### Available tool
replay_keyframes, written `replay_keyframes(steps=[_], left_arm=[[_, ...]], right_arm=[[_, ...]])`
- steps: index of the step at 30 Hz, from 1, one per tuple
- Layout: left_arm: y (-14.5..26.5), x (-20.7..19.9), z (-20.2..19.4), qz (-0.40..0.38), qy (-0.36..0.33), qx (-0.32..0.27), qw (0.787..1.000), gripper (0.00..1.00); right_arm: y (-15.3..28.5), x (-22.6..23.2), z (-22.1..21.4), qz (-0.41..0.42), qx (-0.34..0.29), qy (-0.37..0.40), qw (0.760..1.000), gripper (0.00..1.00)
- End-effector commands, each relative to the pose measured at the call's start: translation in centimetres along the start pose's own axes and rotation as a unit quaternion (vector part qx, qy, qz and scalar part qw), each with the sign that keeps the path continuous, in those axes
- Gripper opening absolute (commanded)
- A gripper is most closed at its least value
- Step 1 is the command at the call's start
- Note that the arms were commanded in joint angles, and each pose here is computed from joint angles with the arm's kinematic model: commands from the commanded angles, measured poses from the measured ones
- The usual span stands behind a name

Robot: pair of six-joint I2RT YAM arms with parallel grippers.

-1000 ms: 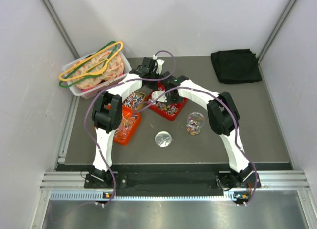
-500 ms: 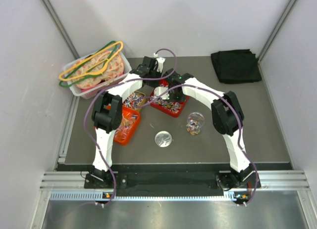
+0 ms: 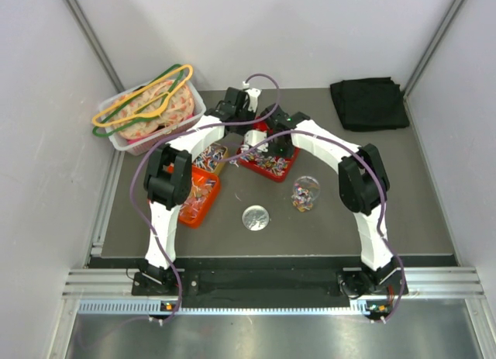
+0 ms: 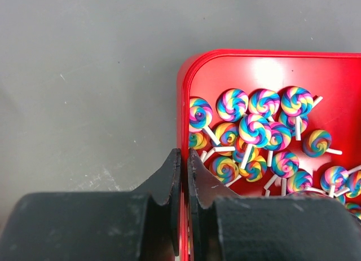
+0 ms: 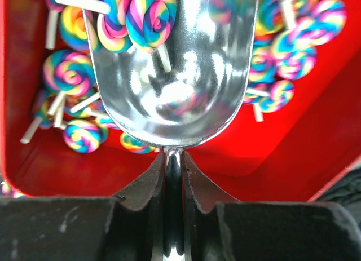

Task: Pack the candies
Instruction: Scoop the fake candies from the storage box.

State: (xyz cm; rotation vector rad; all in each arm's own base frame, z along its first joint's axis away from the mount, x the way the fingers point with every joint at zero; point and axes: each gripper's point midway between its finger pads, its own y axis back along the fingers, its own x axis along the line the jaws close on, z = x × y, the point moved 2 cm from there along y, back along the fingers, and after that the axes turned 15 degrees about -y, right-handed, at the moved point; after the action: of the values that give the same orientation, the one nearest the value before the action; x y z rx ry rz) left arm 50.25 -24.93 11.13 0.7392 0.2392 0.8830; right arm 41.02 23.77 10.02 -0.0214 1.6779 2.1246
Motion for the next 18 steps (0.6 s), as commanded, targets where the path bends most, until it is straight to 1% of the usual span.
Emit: replay_keyframes(steps=[1, 6, 11, 18], left_arm=[[4.2, 0.8, 6.7, 0.01, 0.005, -0.101, 0.995, 0.0], [4.2, 0.9, 6.5, 0.013, 0.003, -0.098, 0.995, 0.0], [4.1, 0.9, 6.2, 0.013, 0.003, -0.096, 0.995, 0.0], [4.2, 1.1, 6.3, 0.014, 0.004, -0.097, 0.995, 0.0]], right_arm=[[3.4, -1.5, 0.9, -0.024, -0.046, -0.021, 0.998, 0.0], [3.8, -2.2, -0.5, -0.032, -0.031, -0.027, 0.999, 0.0], [5.0, -3.3, -1.3, -0.041, -0.037, -0.047, 0.997, 0.0], [6.6, -3.4, -2.5, -0.038, -0.035, -0.042, 0.998, 0.0]])
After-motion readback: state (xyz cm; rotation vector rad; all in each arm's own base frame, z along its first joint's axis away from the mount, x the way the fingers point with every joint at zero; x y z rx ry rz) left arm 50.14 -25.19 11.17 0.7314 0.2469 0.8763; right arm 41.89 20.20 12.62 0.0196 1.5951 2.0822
